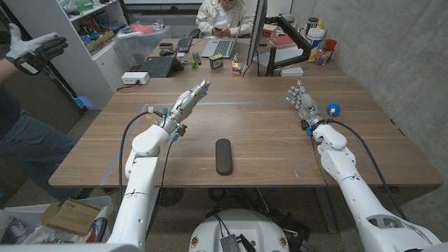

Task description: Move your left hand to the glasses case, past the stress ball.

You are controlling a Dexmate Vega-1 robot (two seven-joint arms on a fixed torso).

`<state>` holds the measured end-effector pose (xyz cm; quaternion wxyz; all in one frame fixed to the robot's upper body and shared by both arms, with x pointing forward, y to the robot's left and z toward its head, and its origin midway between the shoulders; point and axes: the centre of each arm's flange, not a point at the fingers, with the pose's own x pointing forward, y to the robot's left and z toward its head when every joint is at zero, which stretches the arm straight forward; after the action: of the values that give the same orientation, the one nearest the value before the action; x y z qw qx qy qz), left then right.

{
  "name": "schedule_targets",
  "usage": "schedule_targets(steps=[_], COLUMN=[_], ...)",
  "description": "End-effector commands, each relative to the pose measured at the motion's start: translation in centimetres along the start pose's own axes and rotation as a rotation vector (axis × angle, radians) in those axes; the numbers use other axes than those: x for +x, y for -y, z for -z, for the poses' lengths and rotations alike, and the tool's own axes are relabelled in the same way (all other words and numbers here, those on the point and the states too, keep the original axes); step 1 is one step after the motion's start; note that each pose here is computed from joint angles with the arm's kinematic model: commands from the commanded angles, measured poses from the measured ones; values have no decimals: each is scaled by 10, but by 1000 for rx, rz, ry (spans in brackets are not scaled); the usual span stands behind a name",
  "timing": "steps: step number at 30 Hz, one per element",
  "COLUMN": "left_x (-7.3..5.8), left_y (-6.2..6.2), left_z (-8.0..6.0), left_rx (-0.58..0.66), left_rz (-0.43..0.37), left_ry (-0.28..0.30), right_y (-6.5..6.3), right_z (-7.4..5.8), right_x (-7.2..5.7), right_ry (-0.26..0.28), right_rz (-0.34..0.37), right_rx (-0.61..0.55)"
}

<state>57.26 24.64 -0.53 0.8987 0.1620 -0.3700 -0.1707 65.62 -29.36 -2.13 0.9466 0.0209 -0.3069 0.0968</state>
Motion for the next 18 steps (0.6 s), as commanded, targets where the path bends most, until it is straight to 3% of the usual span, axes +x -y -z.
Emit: schedule_targets(steps=[1,18], left_x=[-6,-12], left_y=[2,6], left_z=[-6,-15], left_rx=[22,69], left_rz=[6,20], left_ry=[22,44], right_y=[-2,0], right_z=[0,-2], right_x=[1,6], right_ry=[0,11], right_rz=[-3,-8], right_rx=[-1,-6])
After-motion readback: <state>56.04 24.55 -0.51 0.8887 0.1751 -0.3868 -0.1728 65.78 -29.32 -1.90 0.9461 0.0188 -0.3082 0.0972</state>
